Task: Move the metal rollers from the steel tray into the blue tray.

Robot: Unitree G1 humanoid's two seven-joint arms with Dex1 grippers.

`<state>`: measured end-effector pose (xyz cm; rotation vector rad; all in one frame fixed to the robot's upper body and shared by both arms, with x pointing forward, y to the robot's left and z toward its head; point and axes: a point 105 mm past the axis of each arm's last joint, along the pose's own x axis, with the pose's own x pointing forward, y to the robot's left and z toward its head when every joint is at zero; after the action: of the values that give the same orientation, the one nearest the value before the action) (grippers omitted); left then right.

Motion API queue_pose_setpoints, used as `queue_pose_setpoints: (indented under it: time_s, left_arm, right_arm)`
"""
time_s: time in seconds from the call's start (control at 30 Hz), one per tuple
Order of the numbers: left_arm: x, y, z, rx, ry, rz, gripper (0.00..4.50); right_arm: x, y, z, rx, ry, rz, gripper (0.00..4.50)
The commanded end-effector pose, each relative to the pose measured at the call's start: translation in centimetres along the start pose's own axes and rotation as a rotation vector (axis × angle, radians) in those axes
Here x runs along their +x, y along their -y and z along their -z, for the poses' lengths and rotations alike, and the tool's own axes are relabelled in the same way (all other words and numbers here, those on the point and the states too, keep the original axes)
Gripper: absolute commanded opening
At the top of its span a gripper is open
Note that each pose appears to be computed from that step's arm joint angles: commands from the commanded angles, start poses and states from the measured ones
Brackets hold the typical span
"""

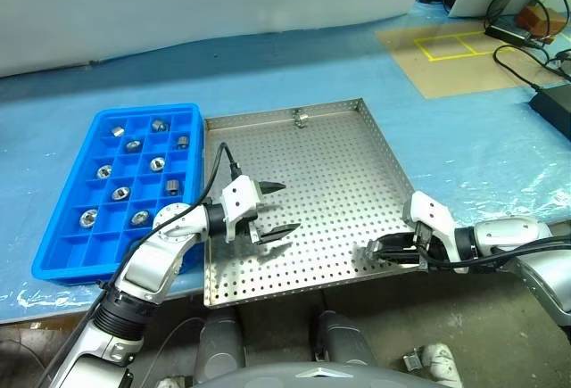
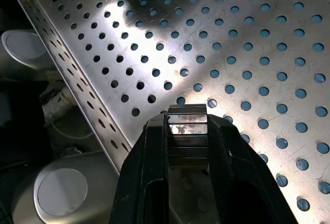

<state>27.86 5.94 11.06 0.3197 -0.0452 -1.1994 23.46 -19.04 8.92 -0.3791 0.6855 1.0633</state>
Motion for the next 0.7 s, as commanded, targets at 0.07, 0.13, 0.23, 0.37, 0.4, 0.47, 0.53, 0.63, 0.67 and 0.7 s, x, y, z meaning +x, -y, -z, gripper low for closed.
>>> queue_pose_setpoints:
  time_s: [0.07,0.13,0.23,0.37,0.4,0.47,0.53,0.63,0.67,0.7]
  left_arm:
    - [-0.4,-1.1,-2.0,0.021,0.069,-0.041,4.27]
    - [-0.7,-1.6,-2.7,0.012,0.096,-0.059,4.27]
    - [-1.8,-3.1,-3.9,0.018,0.115,-0.113,4.27]
    - [-3.3,-5.0,-4.2,0.043,0.098,-0.196,4.27]
    - [-3.7,-5.4,-4.3,0.051,0.095,-0.218,4.27]
    - [-5.5,-7.1,-4.5,0.079,0.078,-0.319,4.27]
    - [-7.3,-8.4,-4.6,0.093,0.067,-0.411,4.27]
    - [-9.4,-9.2,-4.5,0.111,0.04,-0.506,4.27]
    - [-10.4,-9.3,-4.6,0.118,0.026,-0.547,4.27]
    - [-11.0,-9.4,-4.6,0.123,0.016,-0.573,4.27]
  right_arm:
    - [-0.2,0.2,-3.6,0.008,0.114,-0.03,0.64]
    - [-0.2,-0.2,-5.2,-0.008,0.156,-0.061,0.64]
    - [0.5,0.0,-7.6,-0.055,0.227,-0.066,0.64]
    - [1.8,0.5,-9.6,-0.115,0.29,-0.064,0.64]
    - [2.1,0.7,-10.1,-0.13,0.305,-0.065,0.64]
    - [3.5,2.1,-12.3,-0.162,0.375,-0.04,0.64]
    - [5.0,3.0,-14.2,-0.207,0.426,-0.022,0.64]
    - [6.8,3.7,-16.6,-0.239,0.486,-0.021,0.64]
    - [7.5,3.6,-17.6,-0.251,0.512,-0.033,0.64]
    - [8.0,3.6,-18.4,-0.26,0.529,-0.041,0.64]
